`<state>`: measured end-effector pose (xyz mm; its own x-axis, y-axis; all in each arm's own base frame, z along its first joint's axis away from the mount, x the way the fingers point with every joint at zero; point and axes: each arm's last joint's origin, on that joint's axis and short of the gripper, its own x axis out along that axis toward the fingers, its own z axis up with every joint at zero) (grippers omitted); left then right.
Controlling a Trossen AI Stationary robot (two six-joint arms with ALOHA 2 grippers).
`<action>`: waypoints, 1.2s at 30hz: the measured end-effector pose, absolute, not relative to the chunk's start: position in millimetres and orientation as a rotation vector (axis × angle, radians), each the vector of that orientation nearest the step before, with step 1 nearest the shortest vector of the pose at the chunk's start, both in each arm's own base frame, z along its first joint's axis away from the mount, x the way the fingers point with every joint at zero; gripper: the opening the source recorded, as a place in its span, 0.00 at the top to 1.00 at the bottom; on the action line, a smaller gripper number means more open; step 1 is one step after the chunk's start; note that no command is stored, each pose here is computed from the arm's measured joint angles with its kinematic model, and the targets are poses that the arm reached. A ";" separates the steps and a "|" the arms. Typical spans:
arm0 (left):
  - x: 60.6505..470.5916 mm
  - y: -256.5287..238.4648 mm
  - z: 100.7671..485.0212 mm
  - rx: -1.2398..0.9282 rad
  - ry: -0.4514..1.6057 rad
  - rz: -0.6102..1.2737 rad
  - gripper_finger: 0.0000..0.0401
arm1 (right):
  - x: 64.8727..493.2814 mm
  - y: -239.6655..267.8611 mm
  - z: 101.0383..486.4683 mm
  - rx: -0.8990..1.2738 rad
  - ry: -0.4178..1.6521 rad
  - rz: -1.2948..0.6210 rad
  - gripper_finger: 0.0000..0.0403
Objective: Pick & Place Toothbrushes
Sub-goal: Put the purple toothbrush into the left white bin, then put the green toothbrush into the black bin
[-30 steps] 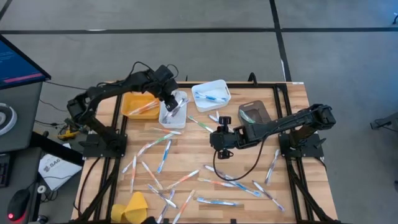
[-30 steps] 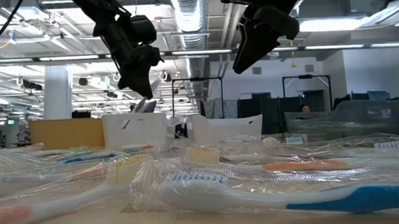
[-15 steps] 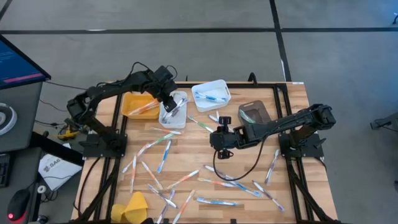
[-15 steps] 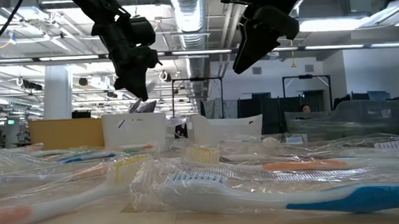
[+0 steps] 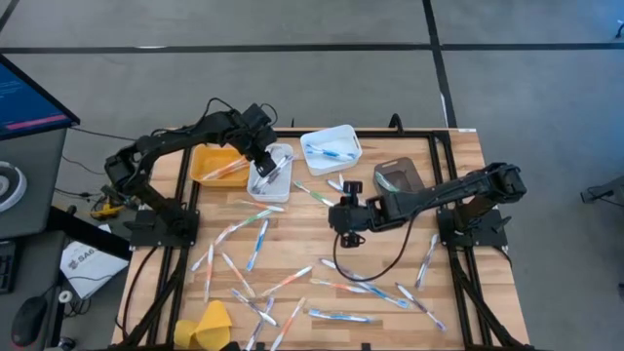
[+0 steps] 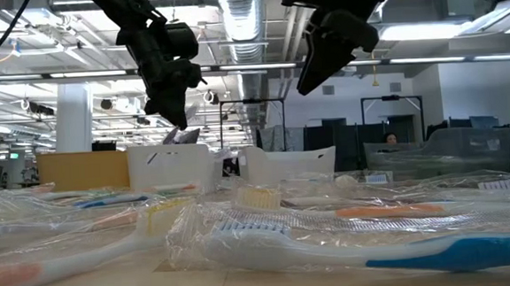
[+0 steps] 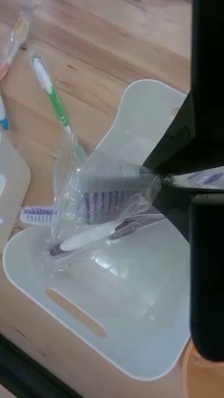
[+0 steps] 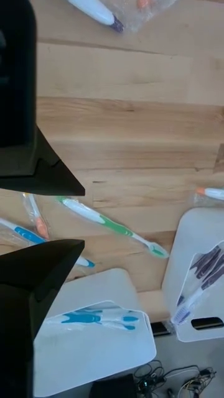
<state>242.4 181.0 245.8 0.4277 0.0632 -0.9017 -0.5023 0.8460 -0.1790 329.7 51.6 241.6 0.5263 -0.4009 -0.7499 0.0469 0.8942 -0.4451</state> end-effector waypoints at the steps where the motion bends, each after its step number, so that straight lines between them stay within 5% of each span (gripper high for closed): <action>1: 242.4 181.0 245.8 -0.460 1.080 0.369 0.95 | 329.9 50.8 241.6 -0.393 0.986 -0.280 0.71; 36: 242.2 183.1 245.9 -0.425 1.088 0.425 0.70 | 330.1 49.2 241.5 -0.388 0.987 -0.286 0.71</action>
<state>242.2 183.1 245.9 0.4011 0.1211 -0.9080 -0.5270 0.8413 -0.1206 330.1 49.2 241.5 0.5228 -0.4048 -0.7502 0.0588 0.8951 -0.4420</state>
